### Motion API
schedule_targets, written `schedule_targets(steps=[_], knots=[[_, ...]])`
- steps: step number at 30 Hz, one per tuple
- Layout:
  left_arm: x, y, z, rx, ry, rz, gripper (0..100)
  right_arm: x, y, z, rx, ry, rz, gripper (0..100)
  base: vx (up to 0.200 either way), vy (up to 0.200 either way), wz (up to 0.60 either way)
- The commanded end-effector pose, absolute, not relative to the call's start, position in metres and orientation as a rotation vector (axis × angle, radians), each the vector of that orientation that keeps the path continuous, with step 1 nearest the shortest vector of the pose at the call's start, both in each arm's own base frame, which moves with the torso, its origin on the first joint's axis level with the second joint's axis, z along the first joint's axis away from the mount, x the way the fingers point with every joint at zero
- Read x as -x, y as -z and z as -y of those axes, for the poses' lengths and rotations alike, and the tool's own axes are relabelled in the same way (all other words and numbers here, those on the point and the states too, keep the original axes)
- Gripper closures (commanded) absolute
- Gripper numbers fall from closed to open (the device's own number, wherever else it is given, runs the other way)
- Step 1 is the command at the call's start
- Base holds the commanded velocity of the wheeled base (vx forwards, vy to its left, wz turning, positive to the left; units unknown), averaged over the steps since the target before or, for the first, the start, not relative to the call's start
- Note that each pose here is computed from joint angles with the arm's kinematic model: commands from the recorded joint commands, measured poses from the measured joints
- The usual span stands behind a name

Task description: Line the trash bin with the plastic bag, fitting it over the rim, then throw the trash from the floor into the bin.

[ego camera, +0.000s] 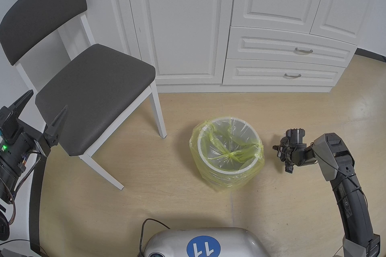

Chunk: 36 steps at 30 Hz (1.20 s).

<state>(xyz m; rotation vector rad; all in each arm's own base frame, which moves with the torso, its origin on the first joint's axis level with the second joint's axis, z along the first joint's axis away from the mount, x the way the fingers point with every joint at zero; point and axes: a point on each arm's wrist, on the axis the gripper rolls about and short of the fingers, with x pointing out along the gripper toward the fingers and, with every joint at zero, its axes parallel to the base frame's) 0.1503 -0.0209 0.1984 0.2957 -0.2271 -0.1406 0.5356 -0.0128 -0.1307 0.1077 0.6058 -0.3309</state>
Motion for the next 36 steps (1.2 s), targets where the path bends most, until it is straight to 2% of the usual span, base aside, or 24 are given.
schedule_targets(steps=[1,5,7,8,12,15,16,18,22,24,25,26,27,28,29,31,36], knots=[[-0.147,-0.202,0.02,-0.296,0.137,0.254,0,-0.551,0.06,0.015,-0.179,0.402,-0.366,100,0.0,0.0,0.0],[-0.143,-0.206,0.02,-0.295,0.13,0.287,0,-0.557,-0.027,0.008,-0.205,0.528,-0.034,100,0.0,0.0,0.0],[-0.143,-0.206,0.02,-0.295,0.13,0.287,0,-0.557,-0.027,0.008,-0.205,0.528,-0.034,100,0.0,0.0,0.0],[-0.141,-0.208,0.02,-0.295,0.128,0.301,0,-0.548,-0.091,0.007,-0.164,0.577,0.162,100,0.0,0.0,0.0],[-0.137,-0.21,0.019,-0.292,0.126,0.317,0,-0.519,-0.141,-0.005,-0.115,0.564,0.331,100,0.0,0.0,0.0],[-0.136,-0.21,0.019,-0.294,0.126,0.321,0,-0.485,-0.162,-0.034,-0.075,0.506,0.376,100,0.0,0.0,0.0],[-0.136,-0.21,0.019,-0.294,0.126,0.321,0,-0.48,-0.163,-0.04,-0.073,0.493,0.376,100,0.0,0.0,0.0],[-0.136,-0.21,0.019,-0.294,0.126,0.321,0,-0.448,-0.168,-0.075,-0.078,0.394,0.369,100,0.0,0.0,0.0],[-0.136,-0.211,0.019,-0.293,0.126,0.324,0,-0.391,-0.16,-0.127,-0.052,0.145,0.296,100,0.0,0.0,0.0],[-0.135,-0.211,0.019,-0.293,0.126,0.325,0,-0.382,-0.155,-0.135,-0.045,0.097,0.275,100,0.0,0.0,0.0],[-0.135,-0.211,0.019,-0.293,0.126,0.325,0,-0.356,-0.144,-0.158,-0.031,-0.021,0.22,100,0.0,0.0,0.0],[-0.135,-0.211,0.019,-0.293,0.124,0.325,0,-0.347,-0.14,-0.166,-0.037,-0.063,0.202,100,0.0,0.0,0.0],[-0.135,-0.211,0.019,-0.293,0.124,0.325,0,-0.347,-0.14,-0.166,-0.037,-0.063,0.202,100,0.0,0.0,0.0],[-0.136,-0.211,0.019,-0.293,0.126,0.324,0,-0.332,-0.128,-0.188,-0.066,-0.141,0.156,100,0.0,0.0,0.0],[-0.136,-0.211,0.019,-0.293,0.126,0.324,0,-0.332,-0.128,-0.188,-0.066,-0.141,0.156,100,0.0,0.0,0.0],[-0.136,-0.211,0.019,-0.293,0.127,0.325,0,-0.319,-0.105,-0.219,-0.134,-0.249,0.087,100,0.0,0.0,0.0],[-0.136,-0.211,0.019,-0.293,0.127,0.324,0,-0.311,-0.067,-0.248,-0.199,-0.384,-0.019,100,0.0,0.0,0.0]])
